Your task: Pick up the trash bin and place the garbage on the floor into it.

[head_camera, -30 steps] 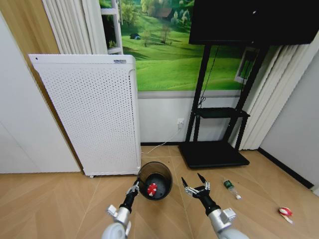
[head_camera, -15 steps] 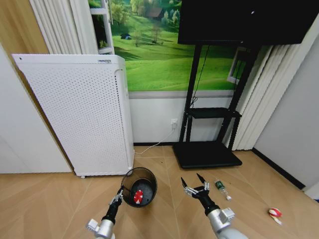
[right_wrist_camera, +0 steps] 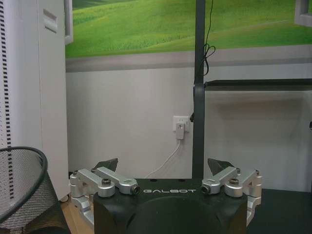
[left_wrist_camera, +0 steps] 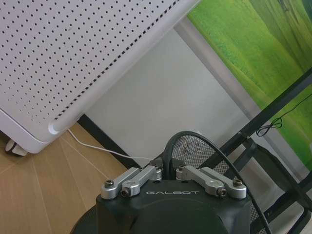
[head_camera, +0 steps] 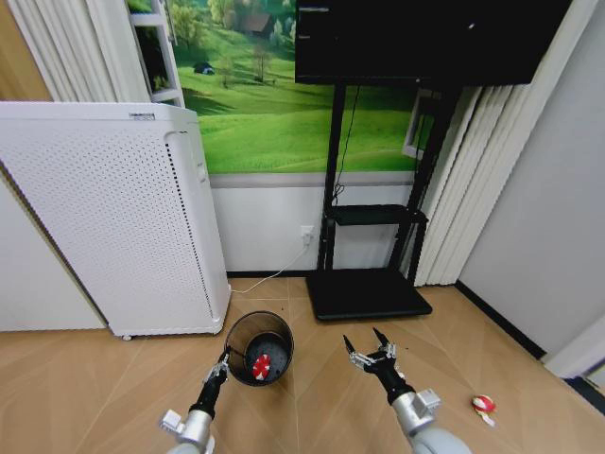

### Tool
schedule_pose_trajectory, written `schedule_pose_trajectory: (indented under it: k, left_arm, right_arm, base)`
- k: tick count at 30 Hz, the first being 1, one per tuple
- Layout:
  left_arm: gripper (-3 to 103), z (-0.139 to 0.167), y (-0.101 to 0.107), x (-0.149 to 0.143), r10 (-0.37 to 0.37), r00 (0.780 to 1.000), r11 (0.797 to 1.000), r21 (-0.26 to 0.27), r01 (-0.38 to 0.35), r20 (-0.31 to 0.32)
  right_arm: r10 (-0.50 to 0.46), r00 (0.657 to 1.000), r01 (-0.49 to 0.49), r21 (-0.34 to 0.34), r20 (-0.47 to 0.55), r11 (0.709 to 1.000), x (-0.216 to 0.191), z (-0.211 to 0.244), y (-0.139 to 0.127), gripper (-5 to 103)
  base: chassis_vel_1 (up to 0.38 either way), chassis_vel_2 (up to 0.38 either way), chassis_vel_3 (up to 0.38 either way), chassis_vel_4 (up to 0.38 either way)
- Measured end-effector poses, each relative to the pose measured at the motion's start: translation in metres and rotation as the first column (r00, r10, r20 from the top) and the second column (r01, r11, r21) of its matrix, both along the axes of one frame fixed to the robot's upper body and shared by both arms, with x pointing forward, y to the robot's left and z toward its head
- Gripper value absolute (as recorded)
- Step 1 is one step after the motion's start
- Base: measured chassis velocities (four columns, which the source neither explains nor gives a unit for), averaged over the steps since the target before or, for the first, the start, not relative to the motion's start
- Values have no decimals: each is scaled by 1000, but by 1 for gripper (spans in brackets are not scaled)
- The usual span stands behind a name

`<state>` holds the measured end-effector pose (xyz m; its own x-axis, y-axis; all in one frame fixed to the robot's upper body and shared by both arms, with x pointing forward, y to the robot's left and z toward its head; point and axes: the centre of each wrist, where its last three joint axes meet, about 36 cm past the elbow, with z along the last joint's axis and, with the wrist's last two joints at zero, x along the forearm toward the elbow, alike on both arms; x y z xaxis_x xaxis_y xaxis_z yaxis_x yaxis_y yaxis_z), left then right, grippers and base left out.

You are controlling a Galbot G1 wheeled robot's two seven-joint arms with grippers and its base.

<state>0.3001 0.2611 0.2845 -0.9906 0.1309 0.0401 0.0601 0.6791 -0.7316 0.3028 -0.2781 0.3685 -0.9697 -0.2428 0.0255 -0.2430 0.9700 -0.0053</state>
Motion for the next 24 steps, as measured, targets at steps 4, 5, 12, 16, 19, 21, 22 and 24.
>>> schedule_pose_trajectory:
  k: [4,5,12,16,19,21,22,24]
  left_arm:
    - [7,0,0,3,-12,1000,1000,7,12,-2]
    - [7,0,0,3,-16,1000,1000,9,16,-4]
    - [7,-2,4,-3,-14,1000,1000,15,14,-13]
    - [7,-2,3,-5,-12,1000,1000,14,12,-11]
    - [7,-2,3,-6,-11,1000,1000,14,11,-9]
    - [7,-1,3,-7,-12,1000,1000,14,12,-8]
    - [7,-1,3,-7,-12,1000,1000,14,12,-8]
    - [7,-1,2,-7,-13,1000,1000,14,13,-7]
  right_arm:
    - [-49,998,48,-19,-29,999,6,-4,-4,100]
    - [-59,998,58,-22,-36,998,6,-4,-6,100]
    - [-66,996,65,-22,-53,998,3,-6,-6,100]
    - [-64,996,63,-21,-58,998,0,-8,-4,100]
    - [-64,996,63,-22,-56,998,-1,-9,-4,100]
    - [-65,996,64,-24,-53,998,-1,-8,-4,100]
    - [-65,996,64,-24,-53,998,-1,-8,-4,100]
    - [-66,996,65,-25,-52,998,-1,-8,-5,100]
  base:
    - [31,42,-32,-17]
    - [0,0,0,0]
    - [0,0,0,0]
    - [-33,-30,29,39]
    - [-104,-82,70,96]
    - [-163,-122,142,137]
    - [-163,-122,170,162]
    - [-175,-167,182,178]
